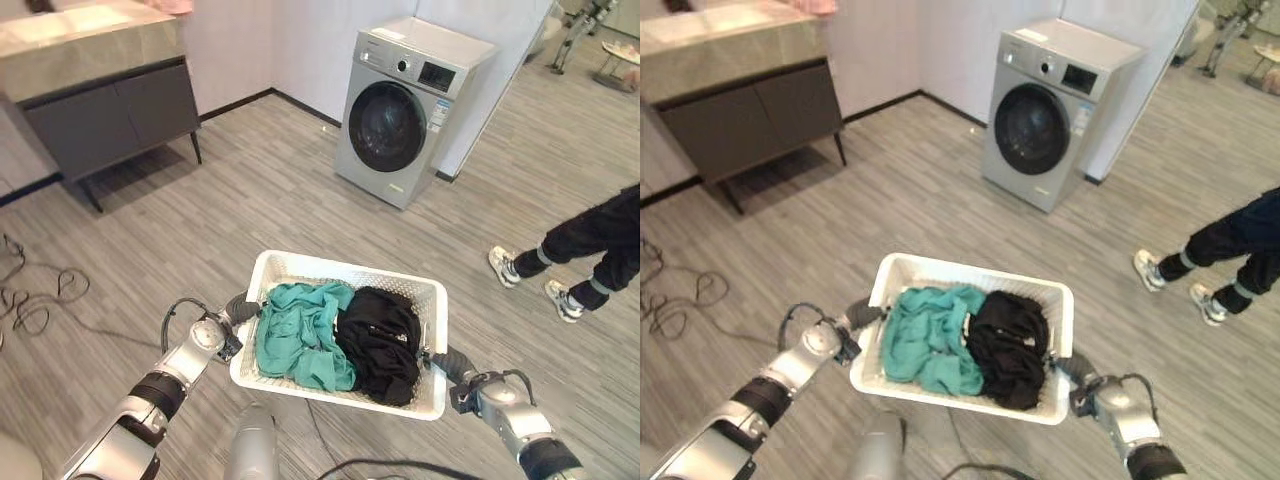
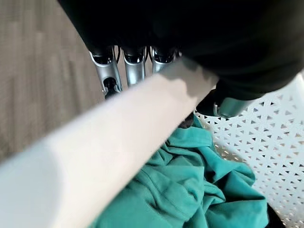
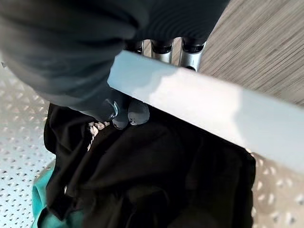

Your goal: Grab the laundry basket,head to the washer,open it,put in the laundry and shut it.

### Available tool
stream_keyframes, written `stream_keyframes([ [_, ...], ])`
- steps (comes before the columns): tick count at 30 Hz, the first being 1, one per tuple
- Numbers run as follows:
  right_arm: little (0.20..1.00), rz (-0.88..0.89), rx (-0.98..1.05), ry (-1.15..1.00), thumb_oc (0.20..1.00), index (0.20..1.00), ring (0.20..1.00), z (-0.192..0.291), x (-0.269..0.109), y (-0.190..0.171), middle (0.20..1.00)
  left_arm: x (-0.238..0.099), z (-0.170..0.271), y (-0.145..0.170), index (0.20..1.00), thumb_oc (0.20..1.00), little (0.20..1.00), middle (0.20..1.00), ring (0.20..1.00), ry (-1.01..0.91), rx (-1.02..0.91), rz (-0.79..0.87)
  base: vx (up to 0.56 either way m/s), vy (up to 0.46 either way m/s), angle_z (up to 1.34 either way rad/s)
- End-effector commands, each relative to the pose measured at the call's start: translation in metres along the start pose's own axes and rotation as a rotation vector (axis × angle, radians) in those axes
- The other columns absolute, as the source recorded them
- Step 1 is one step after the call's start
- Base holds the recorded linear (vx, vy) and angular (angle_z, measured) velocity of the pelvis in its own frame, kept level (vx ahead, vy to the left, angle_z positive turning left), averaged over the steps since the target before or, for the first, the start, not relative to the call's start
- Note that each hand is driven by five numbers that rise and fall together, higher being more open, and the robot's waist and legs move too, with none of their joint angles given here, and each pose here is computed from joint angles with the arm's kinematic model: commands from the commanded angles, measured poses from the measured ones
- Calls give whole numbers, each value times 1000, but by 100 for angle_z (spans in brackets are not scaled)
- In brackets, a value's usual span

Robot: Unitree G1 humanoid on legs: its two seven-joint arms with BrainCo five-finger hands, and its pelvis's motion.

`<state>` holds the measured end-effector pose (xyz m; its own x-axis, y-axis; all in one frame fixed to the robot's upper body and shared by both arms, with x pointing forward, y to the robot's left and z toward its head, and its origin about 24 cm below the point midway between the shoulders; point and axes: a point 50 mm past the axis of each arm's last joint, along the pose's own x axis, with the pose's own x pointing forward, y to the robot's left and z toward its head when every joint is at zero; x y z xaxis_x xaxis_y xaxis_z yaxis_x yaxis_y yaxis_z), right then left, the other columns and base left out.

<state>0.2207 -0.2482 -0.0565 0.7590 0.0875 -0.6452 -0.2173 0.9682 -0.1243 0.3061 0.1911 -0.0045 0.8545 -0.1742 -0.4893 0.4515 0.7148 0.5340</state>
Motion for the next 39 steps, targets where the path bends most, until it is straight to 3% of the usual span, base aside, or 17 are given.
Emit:
stream_keyframes([
  [1,200,-108,-5,-153,200,200,200,38,0,-29,200,-3,52,65,200,200,200,200,200,-200,-15,188,226,77,-63],
  [13,200,-56,-52,-76,200,200,200,37,20,-11,200,-5,23,66,200,200,200,200,200,-98,-10,190,345,158,-29],
  [28,200,-64,-62,-66,200,200,200,21,4,-22,200,-12,-2,64,200,200,200,200,200,-53,-73,219,270,-248,2],
  [39,200,-104,-35,-134,200,200,200,32,-1,-29,200,-11,15,69,200,200,200,200,200,-106,-103,244,103,-169,6],
])
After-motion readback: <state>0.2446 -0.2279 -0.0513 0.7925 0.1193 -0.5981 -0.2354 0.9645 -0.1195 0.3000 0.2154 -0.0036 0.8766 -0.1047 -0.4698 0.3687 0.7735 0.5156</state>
